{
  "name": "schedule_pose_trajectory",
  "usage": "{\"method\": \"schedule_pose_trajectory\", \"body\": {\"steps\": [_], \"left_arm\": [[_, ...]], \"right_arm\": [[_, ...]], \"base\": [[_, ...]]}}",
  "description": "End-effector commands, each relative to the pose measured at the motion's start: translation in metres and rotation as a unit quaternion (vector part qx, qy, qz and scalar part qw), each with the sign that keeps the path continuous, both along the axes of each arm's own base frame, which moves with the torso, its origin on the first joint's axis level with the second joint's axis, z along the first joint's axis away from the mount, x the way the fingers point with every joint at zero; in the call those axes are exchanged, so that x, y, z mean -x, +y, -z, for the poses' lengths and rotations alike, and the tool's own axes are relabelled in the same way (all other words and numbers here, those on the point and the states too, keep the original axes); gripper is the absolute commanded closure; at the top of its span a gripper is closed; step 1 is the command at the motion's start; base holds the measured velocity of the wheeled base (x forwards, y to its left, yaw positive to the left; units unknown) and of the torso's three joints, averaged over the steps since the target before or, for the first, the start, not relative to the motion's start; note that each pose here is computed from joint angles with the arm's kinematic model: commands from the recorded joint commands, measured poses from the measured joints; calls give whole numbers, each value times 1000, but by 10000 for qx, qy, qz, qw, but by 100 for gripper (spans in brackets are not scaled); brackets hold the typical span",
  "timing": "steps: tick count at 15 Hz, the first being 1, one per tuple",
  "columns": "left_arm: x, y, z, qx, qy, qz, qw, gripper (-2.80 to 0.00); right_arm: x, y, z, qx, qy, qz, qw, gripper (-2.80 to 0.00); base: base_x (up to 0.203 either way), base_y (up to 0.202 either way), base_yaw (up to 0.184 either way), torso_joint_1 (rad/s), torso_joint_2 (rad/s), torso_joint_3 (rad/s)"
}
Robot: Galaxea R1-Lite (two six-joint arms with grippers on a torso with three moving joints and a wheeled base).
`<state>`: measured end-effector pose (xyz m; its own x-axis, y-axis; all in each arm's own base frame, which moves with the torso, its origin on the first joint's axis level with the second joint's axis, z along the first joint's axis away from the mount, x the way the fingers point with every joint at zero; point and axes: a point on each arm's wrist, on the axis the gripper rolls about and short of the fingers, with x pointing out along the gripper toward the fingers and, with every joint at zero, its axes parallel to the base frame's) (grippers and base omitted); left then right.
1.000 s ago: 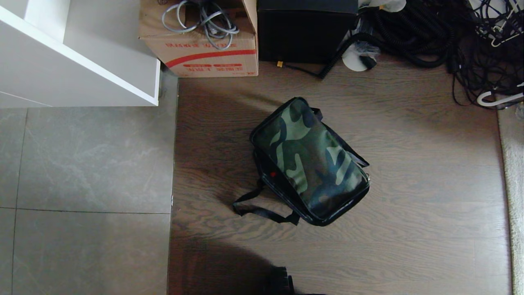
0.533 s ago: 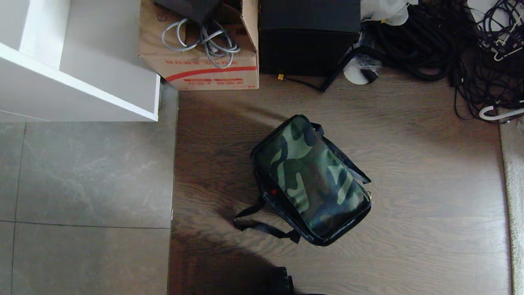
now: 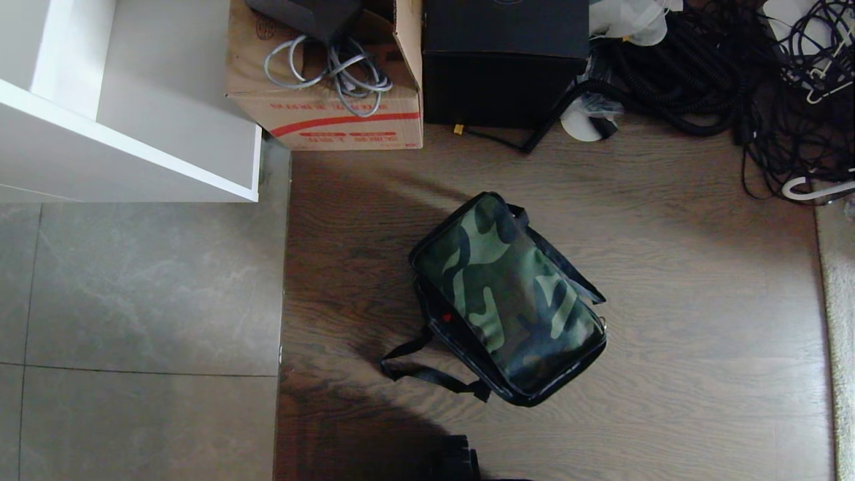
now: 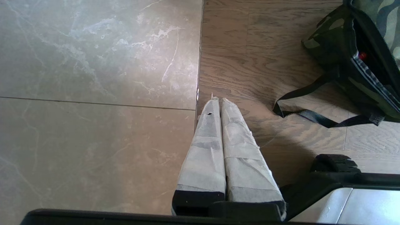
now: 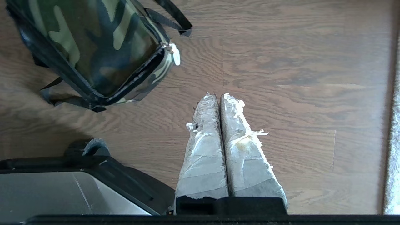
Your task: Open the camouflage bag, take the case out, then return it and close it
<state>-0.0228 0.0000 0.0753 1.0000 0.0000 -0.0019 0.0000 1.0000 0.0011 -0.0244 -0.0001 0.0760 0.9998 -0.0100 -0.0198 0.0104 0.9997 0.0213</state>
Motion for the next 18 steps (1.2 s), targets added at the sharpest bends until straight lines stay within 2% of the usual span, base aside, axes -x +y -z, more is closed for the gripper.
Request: {"method": "schedule_pose_trajectory", "body": {"steps": [1,8,18], "left_arm": [[0,0,0,-2,1,0,10000,0],[0,0,0,21,6,0,10000,0],[0,0,0,28,4,0,10000,0]], "right_arm": [[0,0,0,0,16,-4,10000,0],[0,0,0,0,16,3,10000,0],[0,0,0,0,16,1,10000,0]], "base": [[0,0,0,0,0,0],[0,0,0,0,0,8],[0,0,0,3,3,180]]}}
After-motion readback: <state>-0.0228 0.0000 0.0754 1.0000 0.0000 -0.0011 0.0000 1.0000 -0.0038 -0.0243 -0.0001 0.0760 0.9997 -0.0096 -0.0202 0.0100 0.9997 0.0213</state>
